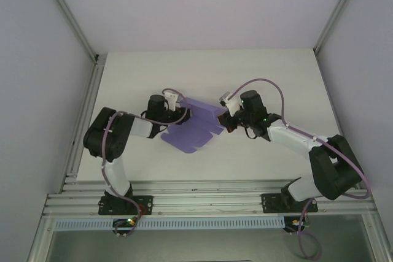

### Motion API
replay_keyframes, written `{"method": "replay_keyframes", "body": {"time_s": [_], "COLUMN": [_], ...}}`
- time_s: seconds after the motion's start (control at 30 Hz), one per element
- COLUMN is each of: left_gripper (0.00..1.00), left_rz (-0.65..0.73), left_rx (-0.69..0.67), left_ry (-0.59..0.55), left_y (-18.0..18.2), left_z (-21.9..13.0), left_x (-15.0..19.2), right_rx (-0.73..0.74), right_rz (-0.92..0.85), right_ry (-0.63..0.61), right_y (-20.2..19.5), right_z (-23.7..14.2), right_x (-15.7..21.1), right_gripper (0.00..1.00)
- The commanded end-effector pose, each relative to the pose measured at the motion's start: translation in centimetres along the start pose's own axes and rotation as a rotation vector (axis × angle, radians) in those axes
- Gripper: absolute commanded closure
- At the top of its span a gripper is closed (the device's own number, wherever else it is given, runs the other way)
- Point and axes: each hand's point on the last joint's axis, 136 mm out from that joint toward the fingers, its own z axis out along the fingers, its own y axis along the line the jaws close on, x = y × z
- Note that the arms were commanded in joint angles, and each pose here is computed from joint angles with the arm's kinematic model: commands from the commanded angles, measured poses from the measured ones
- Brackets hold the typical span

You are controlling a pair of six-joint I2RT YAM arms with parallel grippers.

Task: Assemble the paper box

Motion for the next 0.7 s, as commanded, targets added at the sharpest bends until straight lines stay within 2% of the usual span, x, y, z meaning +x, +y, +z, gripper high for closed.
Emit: {"method": "replay_keyframes", "body": {"time_s": [0.0, 0.03, 0.07, 0.1, 0.2, 0.3, 0.47, 0.57, 0.67], "left_gripper": [0.74, 0.84, 0.88, 0.89, 1.00, 1.00, 1.00, 1.00, 1.00], "left_rz": [0.016, 0.013, 0.008, 0.011, 0.036, 0.054, 0.136, 0.080, 0.050], "left_rx": [0.068, 0.061, 0.046, 0.035, -0.008, -0.111, -0.537, -0.741, -0.851], "left_ry": [-0.059, -0.060, -0.056, -0.049, -0.038, -0.019, 0.101, 0.146, 0.167], "left_y": [-0.5, -0.3, 0.0, 0.2, 0.7, 1.9, 5.9, 8.3, 9.2], "left_z": [0.4, 0.5, 0.6, 0.6, 0.4, 0.1, -1.1, -3.1, -4.7], "left_x": [-2.3, -2.4, -2.4, -2.4, -2.2, -1.7, -0.2, 0.5, 0.9], "right_rx": [-0.051, -0.050, -0.049, -0.049, -0.035, -0.002, 0.050, 0.083, 0.083], "right_rz": [0.004, 0.004, 0.004, 0.005, 0.004, 0.001, 0.004, -0.010, -0.015], "right_ry": [0.004, 0.011, 0.014, 0.015, 0.018, 0.017, -0.014, -0.032, -0.057], "right_y": [0.6, 0.6, 0.5, 0.5, 0.2, -0.2, -0.8, -0.8, -0.5], "right_z": [0.2, 0.3, 0.3, 0.3, 0.2, -0.1, -1.0, -2.1, -2.8], "right_x": [-0.1, 0.0, 0.0, 0.1, -0.1, -0.4, -1.5, -2.1, -2.6], "right_gripper": [1.00, 1.00, 1.00, 1.00, 1.00, 1.00, 1.00, 1.00, 1.00]}}
